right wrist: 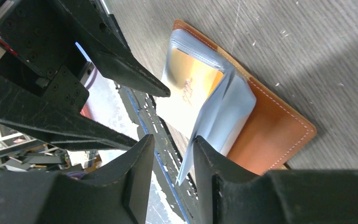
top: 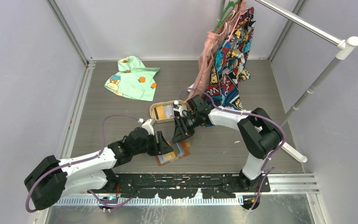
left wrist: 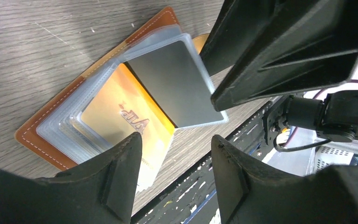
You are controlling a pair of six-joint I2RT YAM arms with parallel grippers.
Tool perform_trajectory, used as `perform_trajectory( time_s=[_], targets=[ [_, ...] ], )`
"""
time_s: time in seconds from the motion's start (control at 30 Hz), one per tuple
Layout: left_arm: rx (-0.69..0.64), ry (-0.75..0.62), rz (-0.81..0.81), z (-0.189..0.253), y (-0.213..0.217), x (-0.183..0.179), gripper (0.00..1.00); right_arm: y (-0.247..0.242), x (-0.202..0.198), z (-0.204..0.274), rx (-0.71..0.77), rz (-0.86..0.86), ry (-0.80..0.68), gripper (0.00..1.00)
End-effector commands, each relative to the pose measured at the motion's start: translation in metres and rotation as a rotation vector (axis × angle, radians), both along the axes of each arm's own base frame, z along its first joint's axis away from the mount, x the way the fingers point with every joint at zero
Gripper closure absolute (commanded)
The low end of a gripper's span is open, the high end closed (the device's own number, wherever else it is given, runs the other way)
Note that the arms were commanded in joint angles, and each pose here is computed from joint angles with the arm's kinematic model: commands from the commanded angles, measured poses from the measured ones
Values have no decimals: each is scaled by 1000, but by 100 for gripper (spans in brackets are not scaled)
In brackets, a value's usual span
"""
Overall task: Put the credit cards into the card holder
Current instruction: Turn over the card slot in the card holder.
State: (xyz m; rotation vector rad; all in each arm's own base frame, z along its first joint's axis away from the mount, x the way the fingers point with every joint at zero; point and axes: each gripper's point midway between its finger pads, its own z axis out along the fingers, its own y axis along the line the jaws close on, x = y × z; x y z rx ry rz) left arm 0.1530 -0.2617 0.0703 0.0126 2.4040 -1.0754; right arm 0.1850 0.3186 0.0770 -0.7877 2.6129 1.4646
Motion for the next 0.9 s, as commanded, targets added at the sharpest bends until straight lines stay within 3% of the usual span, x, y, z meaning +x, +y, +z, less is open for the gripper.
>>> perform_trajectory(
  time_s=[0.0, 0.5, 0.7, 0.87],
  targets=[
    [-82, -64, -39, 27, -14, 4, 41, 15, 0, 16, 80, 14, 26, 61],
    [-72, -45, -40, 18, -26, 13, 33, 22, -6, 10, 78, 16, 85, 69],
    [-65, -38, -37, 17, -27, 13, 34, 22, -7, 9, 76, 18, 93, 70],
    [-36, -10, -33, 8, -25, 12, 41, 23, -7, 10, 78, 18, 90, 70]
  ],
)
